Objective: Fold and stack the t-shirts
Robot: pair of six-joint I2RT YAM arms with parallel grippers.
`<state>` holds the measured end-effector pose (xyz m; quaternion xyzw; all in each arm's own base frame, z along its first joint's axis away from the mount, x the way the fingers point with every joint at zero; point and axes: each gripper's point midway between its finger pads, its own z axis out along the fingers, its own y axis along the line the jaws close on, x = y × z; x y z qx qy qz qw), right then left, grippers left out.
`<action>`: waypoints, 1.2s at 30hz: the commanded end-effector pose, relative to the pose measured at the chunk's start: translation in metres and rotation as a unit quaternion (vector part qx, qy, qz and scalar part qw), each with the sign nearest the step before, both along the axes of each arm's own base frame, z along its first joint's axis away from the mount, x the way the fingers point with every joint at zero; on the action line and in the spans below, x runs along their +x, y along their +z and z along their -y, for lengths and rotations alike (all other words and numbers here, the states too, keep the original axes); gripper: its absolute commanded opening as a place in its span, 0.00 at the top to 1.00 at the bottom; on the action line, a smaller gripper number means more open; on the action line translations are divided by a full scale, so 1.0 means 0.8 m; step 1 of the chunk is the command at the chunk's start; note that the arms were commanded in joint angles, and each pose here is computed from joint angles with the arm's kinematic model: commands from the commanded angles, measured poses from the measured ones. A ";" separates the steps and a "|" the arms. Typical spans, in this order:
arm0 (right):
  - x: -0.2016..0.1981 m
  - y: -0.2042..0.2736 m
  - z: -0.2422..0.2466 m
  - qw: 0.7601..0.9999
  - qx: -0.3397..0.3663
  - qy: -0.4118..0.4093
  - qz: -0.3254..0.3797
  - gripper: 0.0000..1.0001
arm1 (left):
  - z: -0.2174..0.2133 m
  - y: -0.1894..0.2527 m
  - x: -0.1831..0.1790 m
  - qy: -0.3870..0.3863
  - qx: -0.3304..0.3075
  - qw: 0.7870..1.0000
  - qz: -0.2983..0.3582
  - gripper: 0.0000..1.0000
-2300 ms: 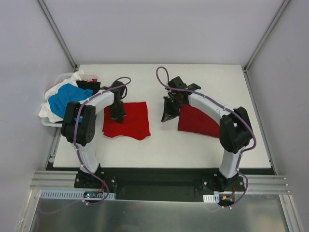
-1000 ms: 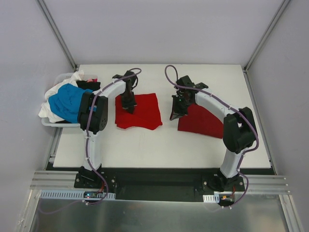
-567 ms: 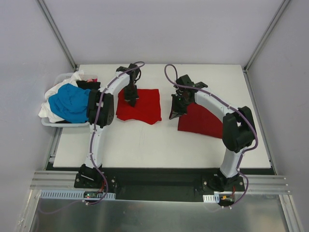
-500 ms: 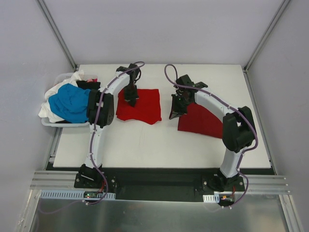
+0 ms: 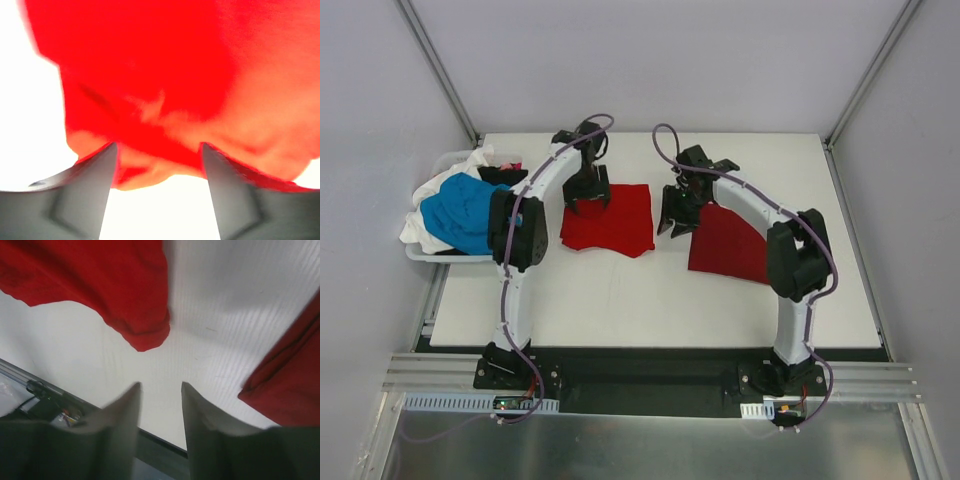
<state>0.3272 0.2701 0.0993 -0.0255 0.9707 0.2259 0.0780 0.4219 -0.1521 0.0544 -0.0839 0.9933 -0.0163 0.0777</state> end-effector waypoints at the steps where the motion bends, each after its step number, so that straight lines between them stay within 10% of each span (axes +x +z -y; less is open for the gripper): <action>1: 0.030 -0.008 -0.014 1.000 0.005 0.014 -0.002 0.50 | -0.034 0.146 -0.011 0.066 -0.006 0.987 0.147 0.23; 8: 0.077 -0.048 -0.037 0.999 0.028 0.016 -0.031 0.23 | -0.126 0.066 -0.062 0.126 0.000 0.990 0.070 0.21; 15: 0.096 -0.069 -0.031 0.998 0.047 0.010 -0.040 0.20 | -0.126 -0.022 -0.070 0.105 -0.010 0.994 0.006 0.25; 36: 0.127 -0.072 -0.073 0.990 0.134 -0.017 -0.039 0.20 | -0.091 0.023 0.042 0.074 -0.105 0.988 0.087 0.29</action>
